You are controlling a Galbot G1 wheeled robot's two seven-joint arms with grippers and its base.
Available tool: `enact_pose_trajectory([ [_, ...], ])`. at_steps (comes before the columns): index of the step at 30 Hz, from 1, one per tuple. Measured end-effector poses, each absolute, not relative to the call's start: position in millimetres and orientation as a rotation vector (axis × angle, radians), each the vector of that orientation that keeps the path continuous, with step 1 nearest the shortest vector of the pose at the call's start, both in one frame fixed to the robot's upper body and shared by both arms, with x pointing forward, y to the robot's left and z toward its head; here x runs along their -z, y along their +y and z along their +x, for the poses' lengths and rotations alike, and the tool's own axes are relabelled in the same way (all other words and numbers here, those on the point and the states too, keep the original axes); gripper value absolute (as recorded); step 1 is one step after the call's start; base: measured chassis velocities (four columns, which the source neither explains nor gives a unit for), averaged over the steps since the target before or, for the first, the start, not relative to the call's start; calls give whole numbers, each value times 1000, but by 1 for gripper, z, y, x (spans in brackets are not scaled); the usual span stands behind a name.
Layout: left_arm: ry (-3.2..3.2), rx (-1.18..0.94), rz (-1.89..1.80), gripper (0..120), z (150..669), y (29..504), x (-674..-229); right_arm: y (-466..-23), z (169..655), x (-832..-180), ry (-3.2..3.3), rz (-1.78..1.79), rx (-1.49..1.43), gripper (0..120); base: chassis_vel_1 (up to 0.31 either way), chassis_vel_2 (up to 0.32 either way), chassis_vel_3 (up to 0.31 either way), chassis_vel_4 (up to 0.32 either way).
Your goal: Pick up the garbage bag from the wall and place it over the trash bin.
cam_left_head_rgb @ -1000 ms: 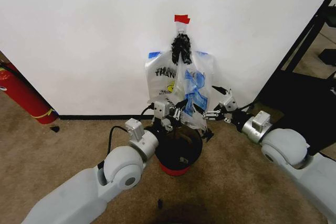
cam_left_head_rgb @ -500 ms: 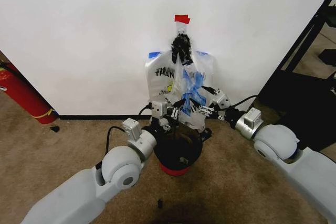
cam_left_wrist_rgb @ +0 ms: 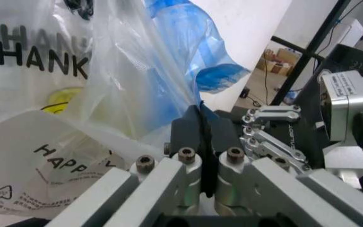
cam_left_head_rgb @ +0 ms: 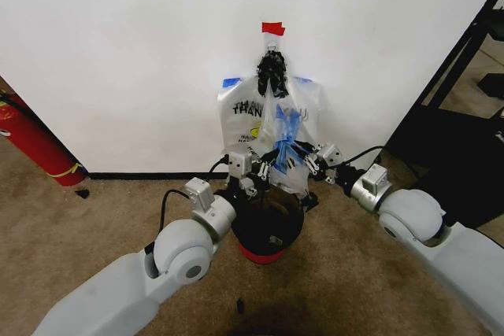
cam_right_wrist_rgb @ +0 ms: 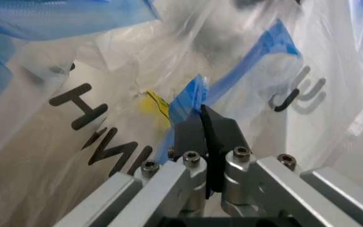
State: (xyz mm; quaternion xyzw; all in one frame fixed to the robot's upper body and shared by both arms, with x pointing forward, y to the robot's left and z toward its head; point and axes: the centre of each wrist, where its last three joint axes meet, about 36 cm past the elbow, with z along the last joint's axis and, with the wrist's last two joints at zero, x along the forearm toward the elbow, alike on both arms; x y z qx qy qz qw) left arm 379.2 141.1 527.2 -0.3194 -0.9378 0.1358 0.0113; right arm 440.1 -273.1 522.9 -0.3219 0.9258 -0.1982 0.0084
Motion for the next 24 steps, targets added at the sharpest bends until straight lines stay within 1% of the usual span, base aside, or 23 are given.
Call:
enact_pose_trajectory([
  [7, -2929, -426, -994, 0, 379, 142, -528, -272, 436, -526, 2944, -967, 549, 0, 0, 0, 0, 0],
  [12, -2936, -446, -971, 0, 375, 144, -529, -274, 426, -529, 2950, -923, 409, 0, 0, 0, 0, 0],
  [17, -2946, -512, -915, 0, 359, 154, -530, -270, 399, -530, 2933, -849, 249, 0, 0, 0, 0, 0],
  [18, -2946, -512, -915, 0, 359, 154, -530, -270, 399, -530, 2933, -849, 249, 0, 0, 0, 0, 0],
  [24, -2950, -527, -877, 0, 335, 168, -525, -271, 364, -529, 2929, -818, 196, 0, 0, 0, 0, 0],
])
